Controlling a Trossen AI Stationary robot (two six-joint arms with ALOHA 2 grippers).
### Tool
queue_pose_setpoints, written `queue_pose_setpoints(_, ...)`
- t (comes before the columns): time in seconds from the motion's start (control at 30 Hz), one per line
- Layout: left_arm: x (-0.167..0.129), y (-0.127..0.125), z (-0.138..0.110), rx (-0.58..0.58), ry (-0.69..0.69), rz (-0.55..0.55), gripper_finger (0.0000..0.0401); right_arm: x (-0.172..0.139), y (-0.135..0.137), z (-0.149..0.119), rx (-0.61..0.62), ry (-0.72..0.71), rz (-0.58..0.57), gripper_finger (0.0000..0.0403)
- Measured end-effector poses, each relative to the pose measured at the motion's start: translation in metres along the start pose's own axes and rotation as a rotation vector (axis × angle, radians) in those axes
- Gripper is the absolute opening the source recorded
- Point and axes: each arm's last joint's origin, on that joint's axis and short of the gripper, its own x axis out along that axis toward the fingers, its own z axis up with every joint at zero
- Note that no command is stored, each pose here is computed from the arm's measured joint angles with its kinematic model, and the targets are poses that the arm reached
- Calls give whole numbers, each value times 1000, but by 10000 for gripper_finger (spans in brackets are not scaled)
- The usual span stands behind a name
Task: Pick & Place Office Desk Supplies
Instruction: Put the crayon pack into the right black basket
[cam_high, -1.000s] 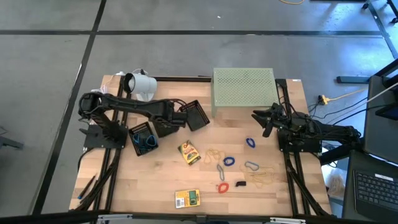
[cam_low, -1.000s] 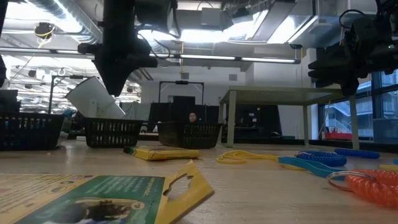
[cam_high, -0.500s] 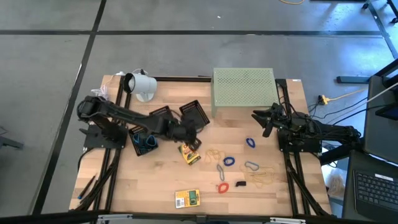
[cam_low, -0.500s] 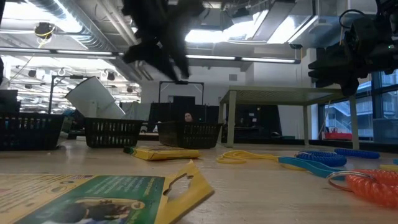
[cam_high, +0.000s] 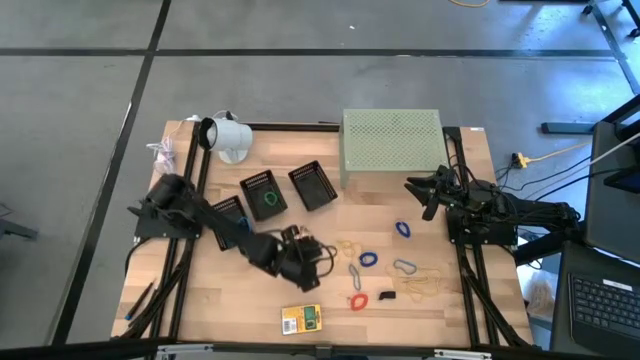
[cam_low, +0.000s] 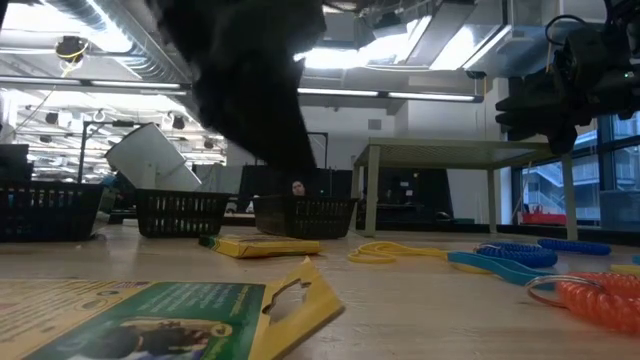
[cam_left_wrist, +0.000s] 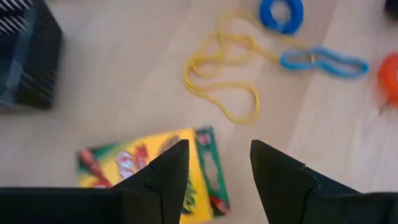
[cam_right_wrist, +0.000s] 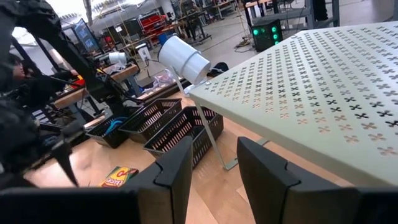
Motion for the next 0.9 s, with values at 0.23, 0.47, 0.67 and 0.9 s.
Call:
queue_pose_setpoints(0.23,15,-15,-26,58,31,32,164,0,0,0,0,0,0,131)
queue_pose_setpoints(0.47,22,-17,-34,78,59,40,155,0,0,0,0,-1,-2,131)
queue_pose_setpoints(0.67,23,-17,-34,80,63,41,146,0,0,0,0,-1,-3,131)
queue_pose_setpoints(0.9,23,-17,-35,83,69,44,138,0,0,0,0,-1,-3,131)
